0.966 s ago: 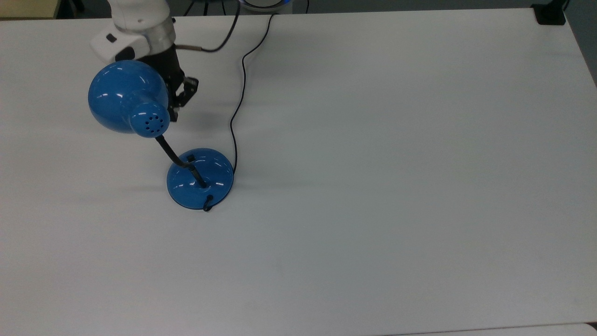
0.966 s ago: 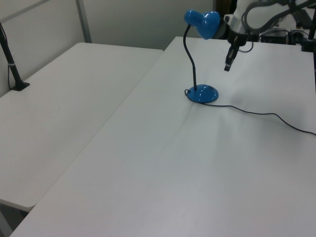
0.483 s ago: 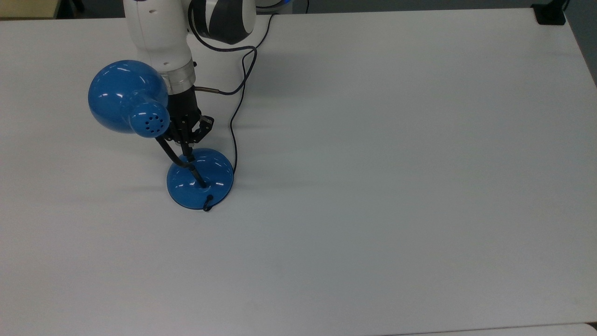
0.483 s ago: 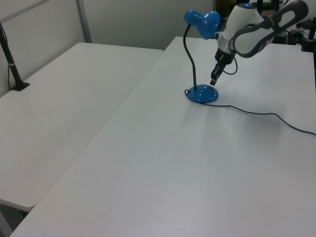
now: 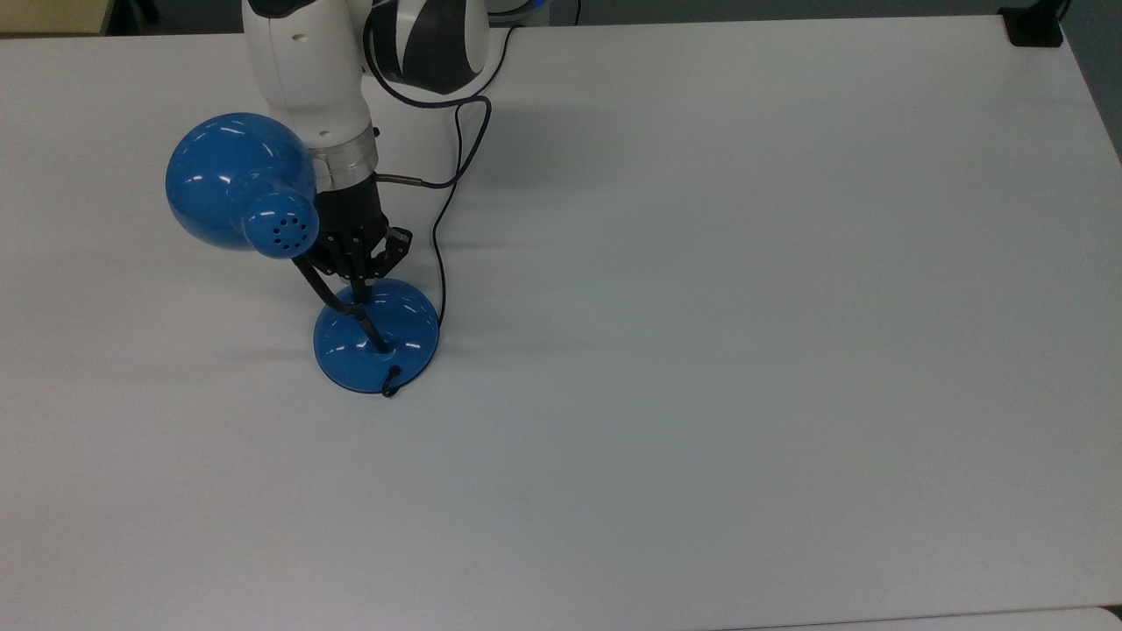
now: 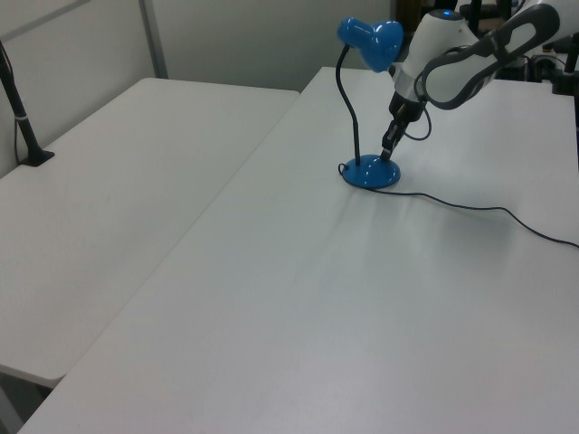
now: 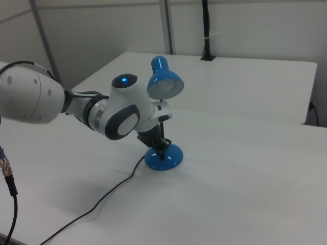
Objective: Turn on the lamp
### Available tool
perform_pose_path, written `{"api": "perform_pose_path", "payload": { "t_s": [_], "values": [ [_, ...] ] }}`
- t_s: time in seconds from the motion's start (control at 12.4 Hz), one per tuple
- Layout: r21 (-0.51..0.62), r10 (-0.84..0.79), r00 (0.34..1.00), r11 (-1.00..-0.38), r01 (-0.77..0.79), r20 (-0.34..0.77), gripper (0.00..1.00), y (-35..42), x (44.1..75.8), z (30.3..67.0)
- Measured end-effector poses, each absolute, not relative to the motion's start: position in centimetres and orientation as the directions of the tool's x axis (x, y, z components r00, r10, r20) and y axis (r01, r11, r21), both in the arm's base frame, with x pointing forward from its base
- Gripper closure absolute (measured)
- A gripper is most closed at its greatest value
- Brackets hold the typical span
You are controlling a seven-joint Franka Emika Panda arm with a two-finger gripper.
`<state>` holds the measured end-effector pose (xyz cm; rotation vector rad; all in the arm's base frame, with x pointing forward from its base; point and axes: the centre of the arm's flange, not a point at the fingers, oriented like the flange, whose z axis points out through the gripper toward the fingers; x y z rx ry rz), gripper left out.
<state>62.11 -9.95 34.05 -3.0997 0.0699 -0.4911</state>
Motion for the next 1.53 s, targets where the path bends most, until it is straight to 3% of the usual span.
{"api": "perform_pose_path", "payload": {
  "t_s": [1.13, 1.37, 1.53],
  "values": [
    [-0.013, -0.042, 0.955, -0.999, -0.040, 0.293, 0.99, -9.8, 62.3, 33.8],
    [-0.004, 0.076, 0.996, -0.997, 0.076, 0.047, 0.99, -9.4, 60.0, 35.0],
    [-0.021, 0.152, 0.983, -0.988, 0.150, -0.108, 0.97, -9.7, 57.9, 38.3]
  ]
}}
